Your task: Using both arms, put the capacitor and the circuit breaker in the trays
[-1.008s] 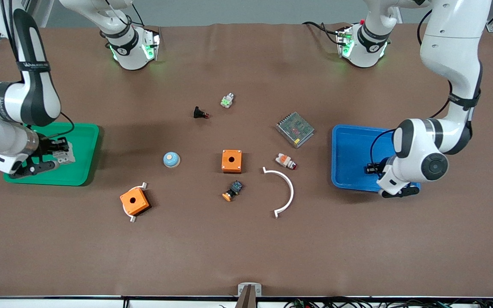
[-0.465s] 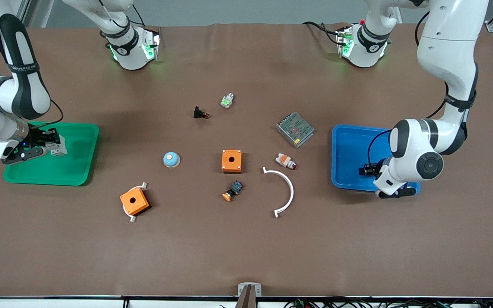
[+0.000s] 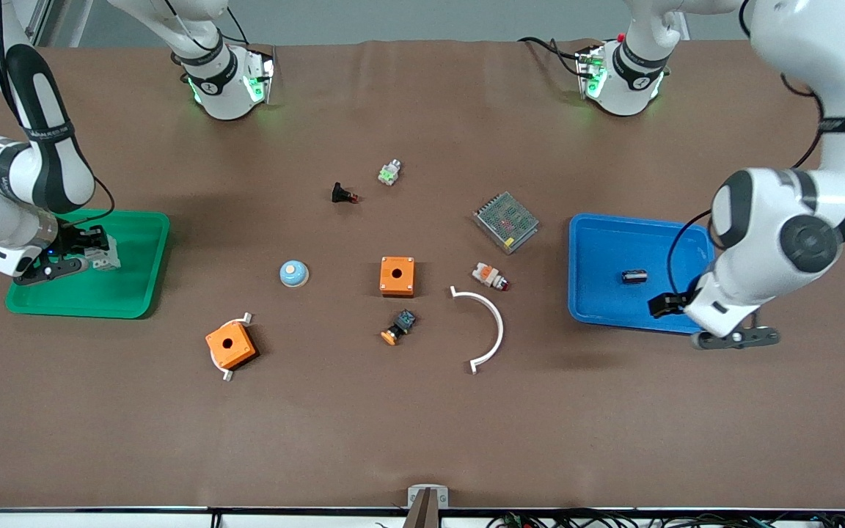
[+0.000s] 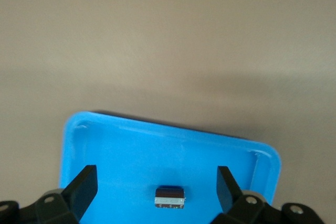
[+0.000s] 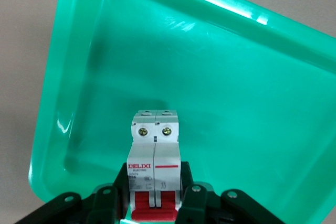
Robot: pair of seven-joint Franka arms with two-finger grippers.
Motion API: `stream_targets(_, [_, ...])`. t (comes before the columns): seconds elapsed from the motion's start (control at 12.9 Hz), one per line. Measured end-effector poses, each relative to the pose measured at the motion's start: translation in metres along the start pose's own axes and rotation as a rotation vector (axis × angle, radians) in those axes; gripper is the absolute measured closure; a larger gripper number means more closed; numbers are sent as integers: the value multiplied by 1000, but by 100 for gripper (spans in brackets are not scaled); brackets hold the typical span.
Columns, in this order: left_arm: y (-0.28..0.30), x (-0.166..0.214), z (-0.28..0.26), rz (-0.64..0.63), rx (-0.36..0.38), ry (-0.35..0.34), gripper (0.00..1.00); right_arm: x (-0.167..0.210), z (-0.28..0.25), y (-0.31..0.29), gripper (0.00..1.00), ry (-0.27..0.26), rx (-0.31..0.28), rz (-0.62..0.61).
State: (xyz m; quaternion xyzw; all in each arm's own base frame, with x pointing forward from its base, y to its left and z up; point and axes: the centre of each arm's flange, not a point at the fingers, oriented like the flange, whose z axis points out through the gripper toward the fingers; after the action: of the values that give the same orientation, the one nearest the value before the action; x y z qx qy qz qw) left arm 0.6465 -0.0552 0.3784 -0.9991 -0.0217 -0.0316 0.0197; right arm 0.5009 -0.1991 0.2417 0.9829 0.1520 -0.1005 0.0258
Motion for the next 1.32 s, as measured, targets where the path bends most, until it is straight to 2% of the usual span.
stream_targets(0.16, [-14, 2, -53, 27, -8, 59, 0, 2, 10, -1, 60, -6, 2, -4])
stream_targets(0.47, [-29, 11, -142, 99, 13, 81, 0, 5, 17, -3, 60, -14, 6, -7])
stream_targets(0.7, [-41, 15, -186, 136, 23, 109, 0, 5, 16, -3, 33, -15, 7, -16])
stream_targets(0.93, [-65, 10, -208, 149, 29, 110, 0, 7, 1, 2, 1, -44, 33, -39])
stream_targets(1.16, [-96, -4, -226, 139, 32, 94, 0, 16, -64, 8, 0, -20, 161, -34])
stream_targets(1.32, [-96, -11, -230, 145, 29, 95, 0, 21, -119, 10, 0, -5, 214, -39])
